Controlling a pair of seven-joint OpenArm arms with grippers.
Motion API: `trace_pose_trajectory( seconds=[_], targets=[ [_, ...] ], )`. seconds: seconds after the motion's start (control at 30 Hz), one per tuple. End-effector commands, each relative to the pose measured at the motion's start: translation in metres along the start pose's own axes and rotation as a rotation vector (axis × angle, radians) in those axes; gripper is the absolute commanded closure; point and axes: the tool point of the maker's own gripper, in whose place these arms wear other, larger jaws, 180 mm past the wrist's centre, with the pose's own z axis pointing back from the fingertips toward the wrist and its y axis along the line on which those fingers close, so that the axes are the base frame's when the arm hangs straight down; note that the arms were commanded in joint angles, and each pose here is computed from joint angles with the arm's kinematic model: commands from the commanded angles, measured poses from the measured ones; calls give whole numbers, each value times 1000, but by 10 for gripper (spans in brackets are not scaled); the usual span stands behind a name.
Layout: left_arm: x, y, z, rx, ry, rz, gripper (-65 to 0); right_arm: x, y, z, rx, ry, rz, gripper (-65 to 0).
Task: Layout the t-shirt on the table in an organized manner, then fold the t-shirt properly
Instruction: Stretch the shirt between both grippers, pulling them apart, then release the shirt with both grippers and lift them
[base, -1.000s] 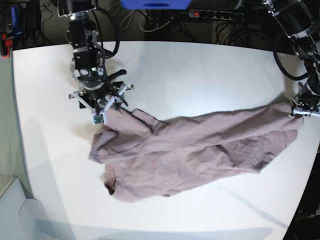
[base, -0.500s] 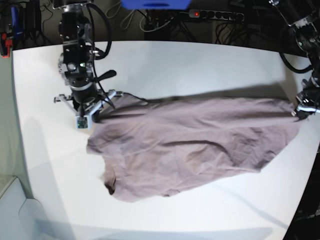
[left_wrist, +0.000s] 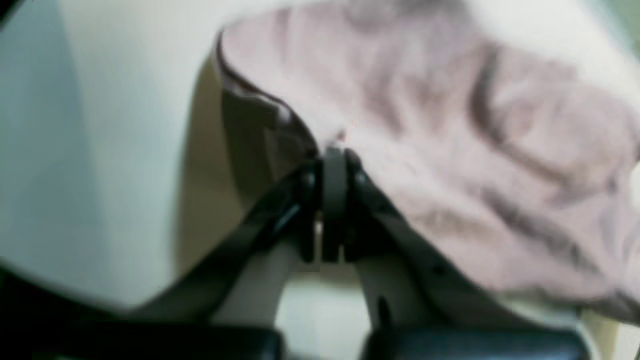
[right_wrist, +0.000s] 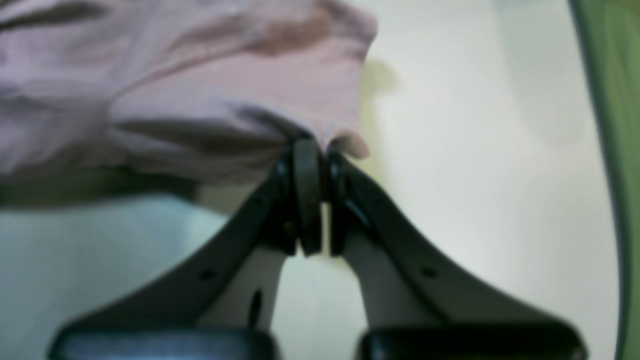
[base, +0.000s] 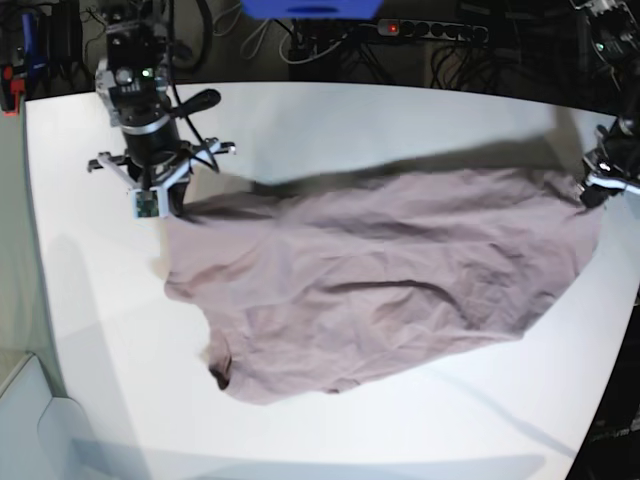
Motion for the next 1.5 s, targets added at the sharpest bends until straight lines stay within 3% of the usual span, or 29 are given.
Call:
trace_pose_trajectory(
  seconds=[0.0, 0.23, 0.47, 0.7, 0.83, 0.93, 1.03, 1.1, 1.2, 1.33, 1.47],
  targets=[
    [8, 0, 3, -5, -14, -15, -2, 11, -6, 3, -8, -47, 24, 0],
    [-48, 13, 8, 27, 177, 22, -2, -18, -26, 13, -10, 28, 144, 0],
    [-77, 19, 18, 44, 329, 18, -2, -28, -26, 17, -5, 57, 151, 0],
    [-84, 21, 27, 48, 419, -5, -5, -29, -26, 17, -7, 58, 148, 0],
    [-82, 14, 35, 40, 416, -49, -15, -39, -26, 17, -9, 118, 140, 0],
    [-76, 4, 40, 26, 392, -88, -101, -48, -24, 18, -14, 182, 119, 0],
    [-80, -5, 45, 14, 402, -130, -260, -52, -23, 16, -17, 222, 104, -3],
    [-75, -12, 47, 4, 384, -155, -400, -56, -23, 17, -19, 250, 102, -51],
    [-73, -16, 49, -3, 376, -167, -529, -56, -25, 17, -21, 250, 109, -141],
    [-69, -19, 47, -9, 356, -166, -540, -57, -37, 18, -55, 255, 101, -228],
    [-53, -27, 39, -29, 305, -164, -540, -55, -72, 21, -161, 253, 51, -252]
  ],
)
